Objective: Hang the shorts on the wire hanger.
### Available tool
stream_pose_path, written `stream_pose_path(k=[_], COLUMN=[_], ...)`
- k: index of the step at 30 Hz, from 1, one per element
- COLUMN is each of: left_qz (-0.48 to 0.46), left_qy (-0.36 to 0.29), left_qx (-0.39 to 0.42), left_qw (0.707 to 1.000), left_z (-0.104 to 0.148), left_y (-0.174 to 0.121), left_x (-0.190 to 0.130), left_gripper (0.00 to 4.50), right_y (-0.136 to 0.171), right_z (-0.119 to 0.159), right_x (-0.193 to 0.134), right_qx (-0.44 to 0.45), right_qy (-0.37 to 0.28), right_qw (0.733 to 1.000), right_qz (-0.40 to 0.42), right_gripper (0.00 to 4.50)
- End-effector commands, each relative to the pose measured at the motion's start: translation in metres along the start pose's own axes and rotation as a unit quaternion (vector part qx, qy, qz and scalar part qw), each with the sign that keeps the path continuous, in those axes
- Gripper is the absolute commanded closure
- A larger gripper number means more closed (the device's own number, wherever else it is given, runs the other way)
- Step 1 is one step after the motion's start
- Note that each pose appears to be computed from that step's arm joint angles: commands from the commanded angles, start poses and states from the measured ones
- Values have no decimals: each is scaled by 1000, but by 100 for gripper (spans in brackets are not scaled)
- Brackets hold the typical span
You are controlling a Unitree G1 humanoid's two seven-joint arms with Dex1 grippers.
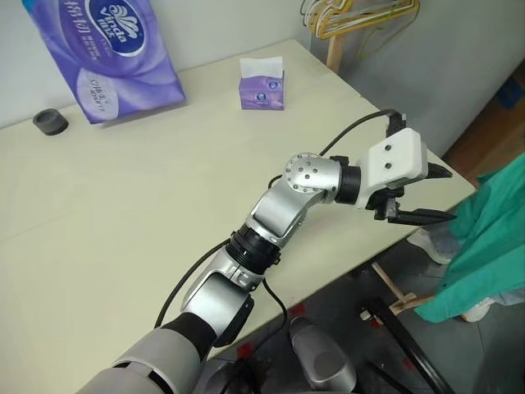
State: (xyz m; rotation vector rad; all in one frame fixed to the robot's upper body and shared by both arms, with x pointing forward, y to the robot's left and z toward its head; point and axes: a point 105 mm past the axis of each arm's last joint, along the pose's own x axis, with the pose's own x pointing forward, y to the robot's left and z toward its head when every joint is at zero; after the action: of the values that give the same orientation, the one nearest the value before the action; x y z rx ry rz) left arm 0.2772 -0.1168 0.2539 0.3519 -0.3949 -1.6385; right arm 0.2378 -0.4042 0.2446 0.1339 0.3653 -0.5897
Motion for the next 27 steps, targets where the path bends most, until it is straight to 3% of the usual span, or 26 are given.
stream_pose_path(k=[1, 6, 13, 20, 27], left_qz=[11, 28, 46, 49, 35], left_qy=[-26, -59, -73, -65, -56], left_qx=[13, -27, -22, -20, -14], left_qw=[1000, 997, 996, 997, 998], left_z=[19, 31, 39, 34, 31], left_y=[2, 7, 14, 9, 4], left_x=[3, 1, -1, -2, -3], left_gripper=[126, 126, 126, 126, 126], right_y=[-2, -6, -12, -24, -14], right_z=[18, 31, 49, 80, 75], right_x=[3, 8, 10, 6, -18], right_qx=[-16, -19, -31, -58, -40], right_qy=[-29, -46, -67, -122, -151], right_qw=[999, 999, 997, 990, 987], right_qz=[-5, -13, -19, -50, -34], right_gripper=[450, 450, 450, 450, 450])
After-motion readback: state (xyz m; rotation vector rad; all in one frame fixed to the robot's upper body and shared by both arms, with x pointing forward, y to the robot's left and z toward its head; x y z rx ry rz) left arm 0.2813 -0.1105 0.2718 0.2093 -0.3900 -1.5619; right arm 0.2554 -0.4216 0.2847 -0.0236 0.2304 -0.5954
